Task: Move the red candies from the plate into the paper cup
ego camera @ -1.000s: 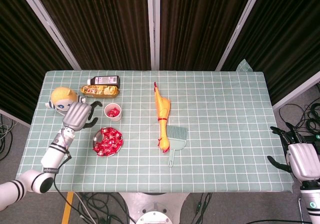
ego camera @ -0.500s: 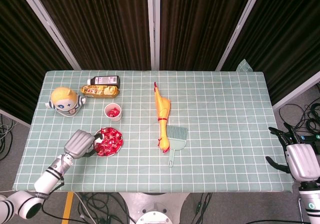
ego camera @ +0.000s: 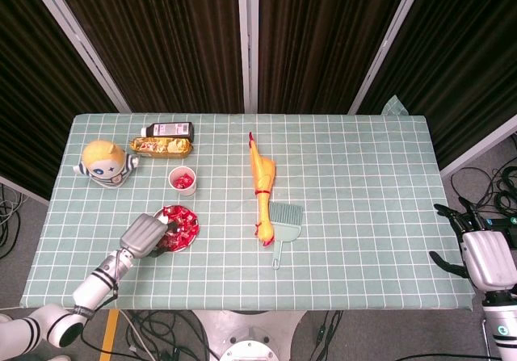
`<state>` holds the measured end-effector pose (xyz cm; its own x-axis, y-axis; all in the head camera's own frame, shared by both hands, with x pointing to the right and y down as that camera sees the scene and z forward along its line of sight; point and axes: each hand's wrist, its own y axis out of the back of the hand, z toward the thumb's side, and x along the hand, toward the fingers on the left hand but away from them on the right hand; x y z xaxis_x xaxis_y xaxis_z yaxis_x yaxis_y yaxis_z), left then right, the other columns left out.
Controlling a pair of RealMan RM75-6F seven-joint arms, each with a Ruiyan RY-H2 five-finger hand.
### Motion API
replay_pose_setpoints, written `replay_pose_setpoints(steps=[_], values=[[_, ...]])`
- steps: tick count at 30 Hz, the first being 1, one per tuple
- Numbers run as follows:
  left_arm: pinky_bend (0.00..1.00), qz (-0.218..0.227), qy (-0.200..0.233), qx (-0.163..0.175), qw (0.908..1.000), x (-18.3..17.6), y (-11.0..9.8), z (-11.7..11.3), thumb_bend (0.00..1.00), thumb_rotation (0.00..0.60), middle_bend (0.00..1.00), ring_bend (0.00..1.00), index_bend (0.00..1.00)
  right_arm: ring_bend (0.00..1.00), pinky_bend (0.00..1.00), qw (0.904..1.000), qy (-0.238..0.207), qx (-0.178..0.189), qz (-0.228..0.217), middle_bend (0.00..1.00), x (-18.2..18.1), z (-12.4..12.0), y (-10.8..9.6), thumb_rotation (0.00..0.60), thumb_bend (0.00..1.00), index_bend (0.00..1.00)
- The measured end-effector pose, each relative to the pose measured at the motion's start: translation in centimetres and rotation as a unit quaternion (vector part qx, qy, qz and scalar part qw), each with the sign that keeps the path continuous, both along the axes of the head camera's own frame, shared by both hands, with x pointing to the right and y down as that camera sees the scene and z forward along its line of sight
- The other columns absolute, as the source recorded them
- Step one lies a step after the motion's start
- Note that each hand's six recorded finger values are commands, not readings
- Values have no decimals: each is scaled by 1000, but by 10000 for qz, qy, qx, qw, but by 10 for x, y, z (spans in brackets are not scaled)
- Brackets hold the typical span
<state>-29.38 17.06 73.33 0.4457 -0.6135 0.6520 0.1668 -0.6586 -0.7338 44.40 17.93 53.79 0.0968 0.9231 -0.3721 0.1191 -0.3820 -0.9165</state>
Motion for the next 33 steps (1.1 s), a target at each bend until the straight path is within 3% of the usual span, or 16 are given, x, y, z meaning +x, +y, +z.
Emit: replay_pose_setpoints(steps=[19,33], values=[[948,21,-51,-56,10000,9,-1,9,308,600,822,705,553,59,284,10000,0,-19,30,273,3,1,0,600,101,170],[957,-217,122,-155,9996,7,-1,17,412,600,850,729,668,59,287,10000,3,-11,9,273,1,0,0,600,101,170]])
